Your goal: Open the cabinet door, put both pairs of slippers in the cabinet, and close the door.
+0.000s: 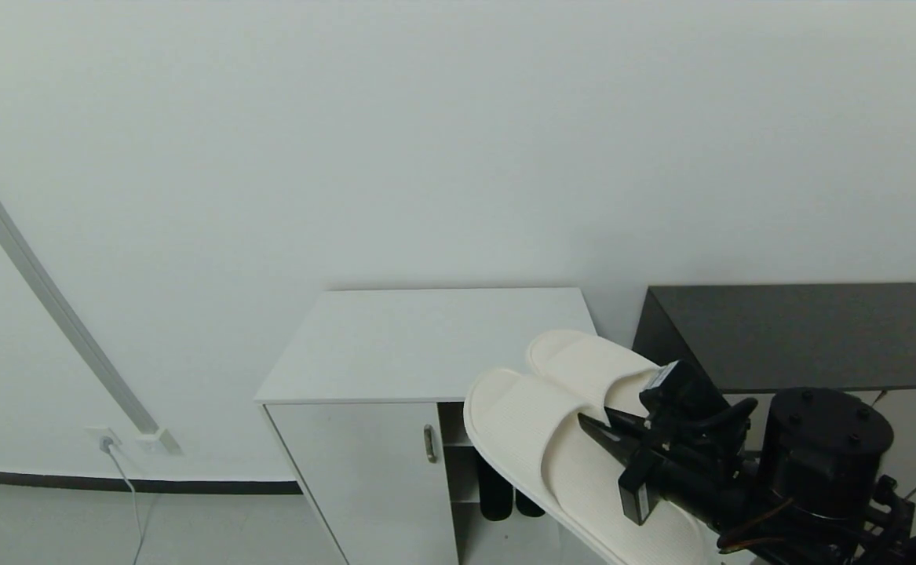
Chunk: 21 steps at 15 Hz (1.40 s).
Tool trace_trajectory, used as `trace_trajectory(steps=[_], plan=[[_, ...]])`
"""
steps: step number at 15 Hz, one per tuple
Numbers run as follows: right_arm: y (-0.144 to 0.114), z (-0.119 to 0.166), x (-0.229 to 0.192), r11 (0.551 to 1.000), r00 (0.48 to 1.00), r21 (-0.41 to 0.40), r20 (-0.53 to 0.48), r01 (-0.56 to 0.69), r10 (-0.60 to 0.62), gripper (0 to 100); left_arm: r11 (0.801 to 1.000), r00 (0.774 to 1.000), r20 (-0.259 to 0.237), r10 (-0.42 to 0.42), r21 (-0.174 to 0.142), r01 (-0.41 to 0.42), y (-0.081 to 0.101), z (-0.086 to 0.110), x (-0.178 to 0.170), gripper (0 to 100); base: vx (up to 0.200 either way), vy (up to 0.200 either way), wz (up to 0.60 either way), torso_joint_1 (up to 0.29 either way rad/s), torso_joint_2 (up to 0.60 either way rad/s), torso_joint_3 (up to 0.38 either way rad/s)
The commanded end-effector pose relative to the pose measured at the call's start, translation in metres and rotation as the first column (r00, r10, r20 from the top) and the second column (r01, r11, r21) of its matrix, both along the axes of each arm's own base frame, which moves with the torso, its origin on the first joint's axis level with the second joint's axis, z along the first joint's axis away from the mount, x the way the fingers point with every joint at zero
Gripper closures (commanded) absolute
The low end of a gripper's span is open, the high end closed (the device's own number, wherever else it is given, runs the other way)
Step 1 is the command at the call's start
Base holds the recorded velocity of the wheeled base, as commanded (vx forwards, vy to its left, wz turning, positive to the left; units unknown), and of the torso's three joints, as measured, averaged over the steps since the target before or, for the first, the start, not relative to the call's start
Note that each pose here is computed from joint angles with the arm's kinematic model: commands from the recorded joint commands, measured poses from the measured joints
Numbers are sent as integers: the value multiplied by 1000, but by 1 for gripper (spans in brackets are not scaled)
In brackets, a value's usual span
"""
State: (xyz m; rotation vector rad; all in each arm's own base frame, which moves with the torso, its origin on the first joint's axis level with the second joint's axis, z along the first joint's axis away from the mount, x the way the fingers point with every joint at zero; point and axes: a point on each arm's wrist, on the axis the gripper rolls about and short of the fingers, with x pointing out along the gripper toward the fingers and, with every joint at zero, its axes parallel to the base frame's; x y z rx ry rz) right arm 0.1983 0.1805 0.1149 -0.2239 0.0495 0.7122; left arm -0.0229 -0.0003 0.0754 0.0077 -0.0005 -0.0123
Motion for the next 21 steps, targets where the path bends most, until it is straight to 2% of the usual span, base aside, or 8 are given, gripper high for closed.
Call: trace_trajectory(steps=[1, 9, 21], plan=[[0, -2, 0, 1000, 1000, -6, -7, -2, 1, 100, 1000, 1000, -2, -1, 0, 1, 0, 0, 0, 100, 0, 0, 0, 0, 0, 0], [1, -3, 0, 1000, 1000, -10, -9, -3, 3, 100, 1000, 1000, 0, 0, 0, 0, 0, 0, 0, 100, 0, 0, 0, -68, 149, 80], [2, -7, 0, 1000, 1000, -17, -15, -4, 3, 100, 1000, 1000, -2, 0, 0, 0, 0, 0, 0, 100, 0, 0, 0, -144, 317, 172]])
